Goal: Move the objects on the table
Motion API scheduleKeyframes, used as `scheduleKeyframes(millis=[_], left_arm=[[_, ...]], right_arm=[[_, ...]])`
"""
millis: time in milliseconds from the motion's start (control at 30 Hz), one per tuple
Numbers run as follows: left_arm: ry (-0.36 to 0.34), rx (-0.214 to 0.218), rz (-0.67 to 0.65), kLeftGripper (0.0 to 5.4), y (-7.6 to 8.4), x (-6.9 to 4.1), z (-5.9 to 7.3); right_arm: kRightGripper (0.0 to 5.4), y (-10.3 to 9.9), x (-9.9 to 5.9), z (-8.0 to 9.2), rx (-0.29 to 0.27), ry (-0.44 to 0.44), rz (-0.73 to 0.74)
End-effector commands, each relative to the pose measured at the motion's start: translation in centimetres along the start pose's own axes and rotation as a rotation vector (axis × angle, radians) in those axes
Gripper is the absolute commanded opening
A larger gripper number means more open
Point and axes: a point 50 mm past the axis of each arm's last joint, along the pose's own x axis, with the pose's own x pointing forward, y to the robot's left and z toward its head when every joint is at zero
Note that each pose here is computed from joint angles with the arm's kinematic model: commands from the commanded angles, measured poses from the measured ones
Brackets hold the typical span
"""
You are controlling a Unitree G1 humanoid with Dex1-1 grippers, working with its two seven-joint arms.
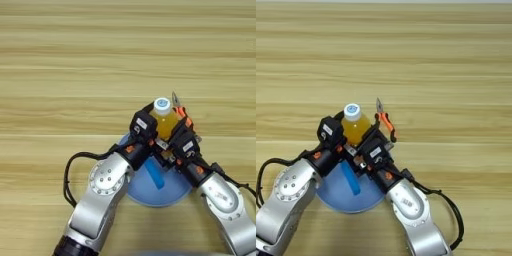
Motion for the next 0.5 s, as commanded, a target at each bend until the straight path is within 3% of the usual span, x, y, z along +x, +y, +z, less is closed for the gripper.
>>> scheduleKeyframes(millis=[33, 367, 500], left_arm=[[-0.025, 0.015, 0.020, 4.25, 0.4, 0.3, 0.6], [-0.061, -0.035, 0.022, 5.30, 0.3, 0.3, 1.7], [-0.068, -0.044, 0.019, 5.40, 0.3, 0.3, 1.9]], right_arm=[[3.50, -0.2, 0.2, 0.1, 0.010, -0.006, -0.013], [3.49, -0.3, 0.2, 0.0, 0.009, -0.003, -0.012], [3.49, -0.3, 0.2, 0.0, 0.007, 0.000, -0.013]])
